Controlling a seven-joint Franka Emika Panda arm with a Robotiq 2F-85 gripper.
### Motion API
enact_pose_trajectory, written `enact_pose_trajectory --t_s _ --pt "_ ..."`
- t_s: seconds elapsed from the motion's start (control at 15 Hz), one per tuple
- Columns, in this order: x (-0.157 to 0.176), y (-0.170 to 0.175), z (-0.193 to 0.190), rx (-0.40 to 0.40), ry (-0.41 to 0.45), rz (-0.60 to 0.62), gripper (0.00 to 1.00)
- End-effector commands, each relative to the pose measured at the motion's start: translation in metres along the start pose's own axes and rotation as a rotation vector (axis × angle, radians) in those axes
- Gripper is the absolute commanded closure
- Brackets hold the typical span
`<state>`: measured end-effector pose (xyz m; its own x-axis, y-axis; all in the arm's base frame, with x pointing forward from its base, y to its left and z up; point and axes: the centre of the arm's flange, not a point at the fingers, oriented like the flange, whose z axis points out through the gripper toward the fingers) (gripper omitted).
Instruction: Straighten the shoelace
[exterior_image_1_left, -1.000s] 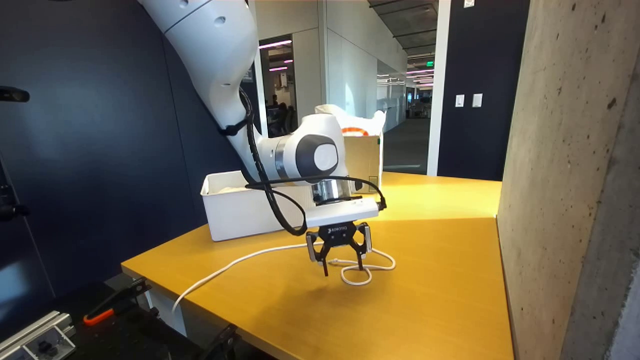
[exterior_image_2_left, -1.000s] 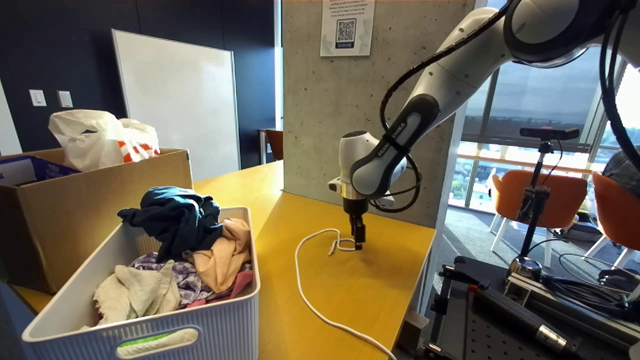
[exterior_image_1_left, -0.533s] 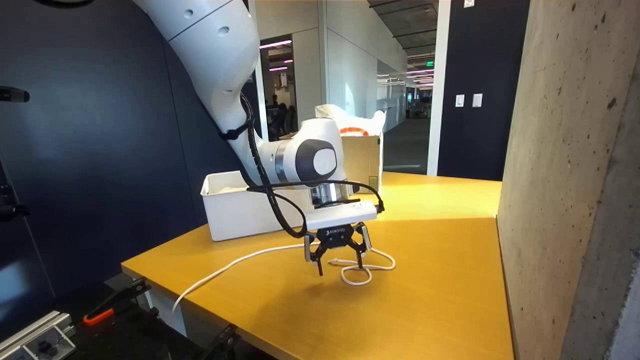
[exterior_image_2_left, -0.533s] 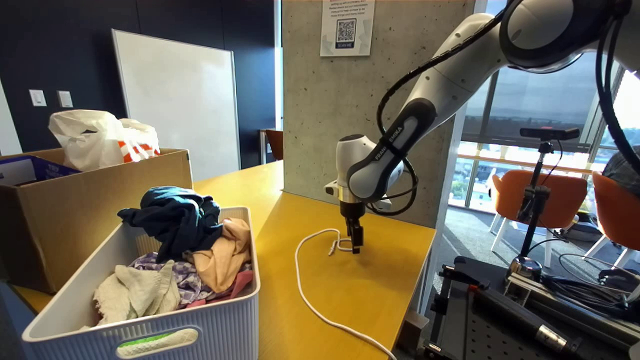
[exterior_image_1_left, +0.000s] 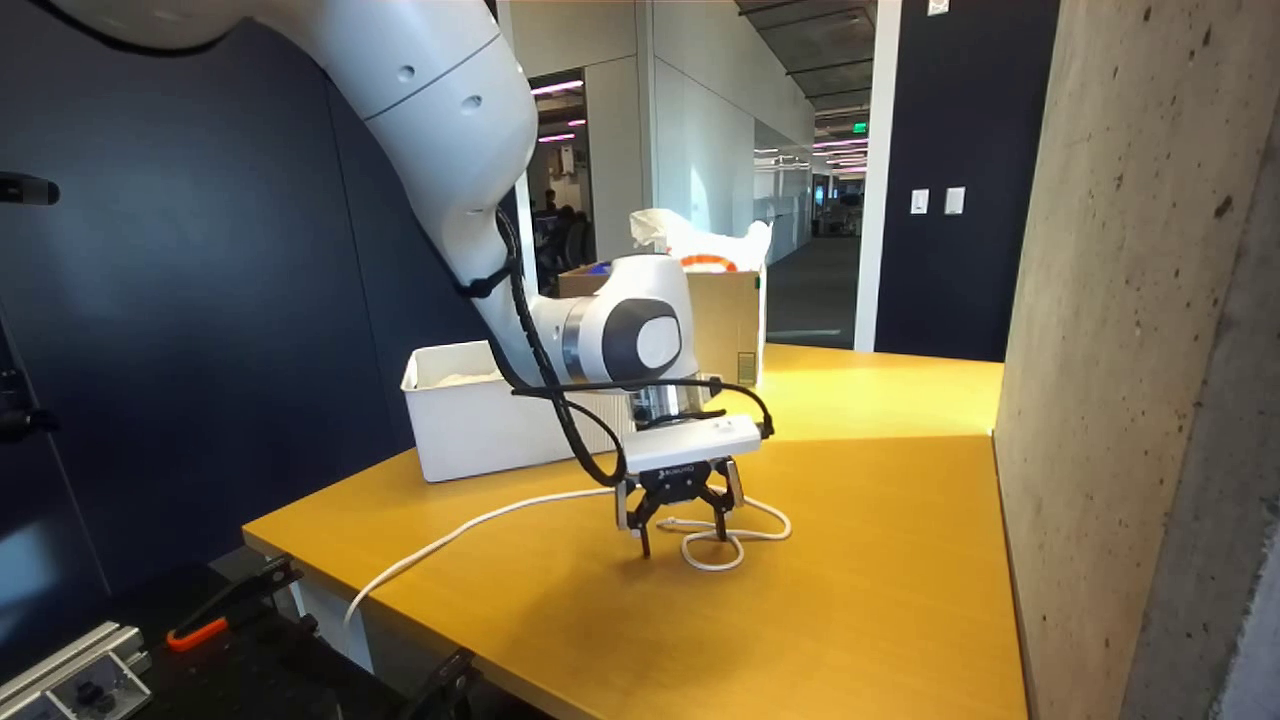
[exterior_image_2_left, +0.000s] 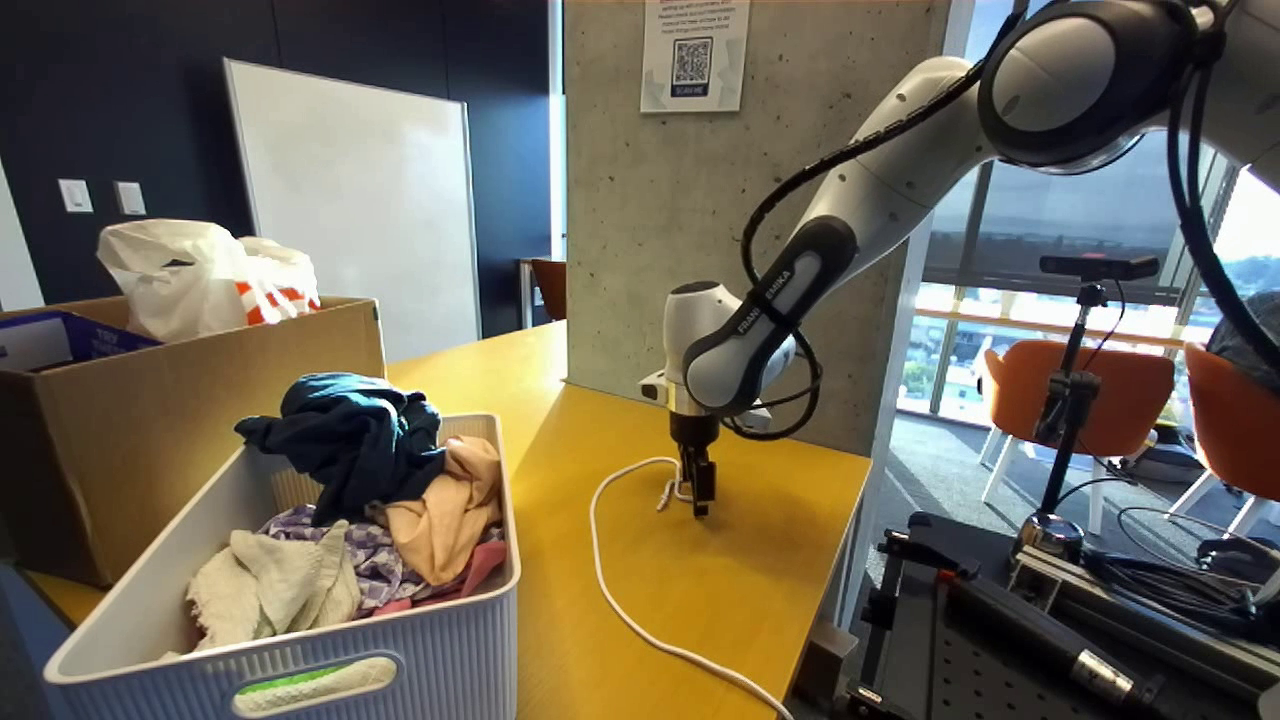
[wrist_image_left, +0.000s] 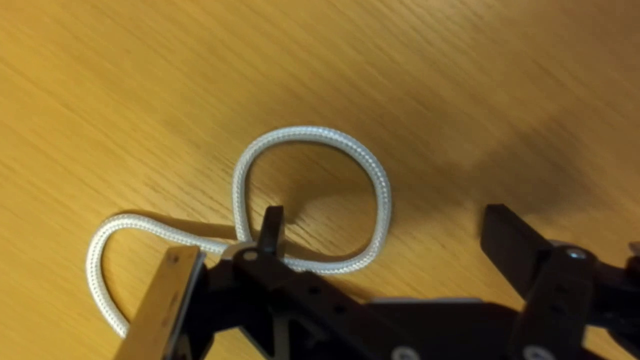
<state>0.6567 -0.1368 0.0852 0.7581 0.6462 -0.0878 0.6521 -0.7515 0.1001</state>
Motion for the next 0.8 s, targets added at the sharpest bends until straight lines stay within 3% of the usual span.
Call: enact_pose_trajectory --t_s 0.0,0.07,0.13,0.27,0.73 --pt "0.0070 0.0100 0.0125 0.024 0.029 -0.024 0.00" --pt "0.0067 0.0095 0.0146 0.026 0.031 -0.027 0.03" --pt "0.0052 0.0081 0.0152 0.030 0.034 -0.030 0.27" --pt "0.0032 0.0063 0.0145 0.031 0.036 -0.036 0.29" --pt "0.0007 0.0139 0.0095 0.015 0.049 -0.029 0.81"
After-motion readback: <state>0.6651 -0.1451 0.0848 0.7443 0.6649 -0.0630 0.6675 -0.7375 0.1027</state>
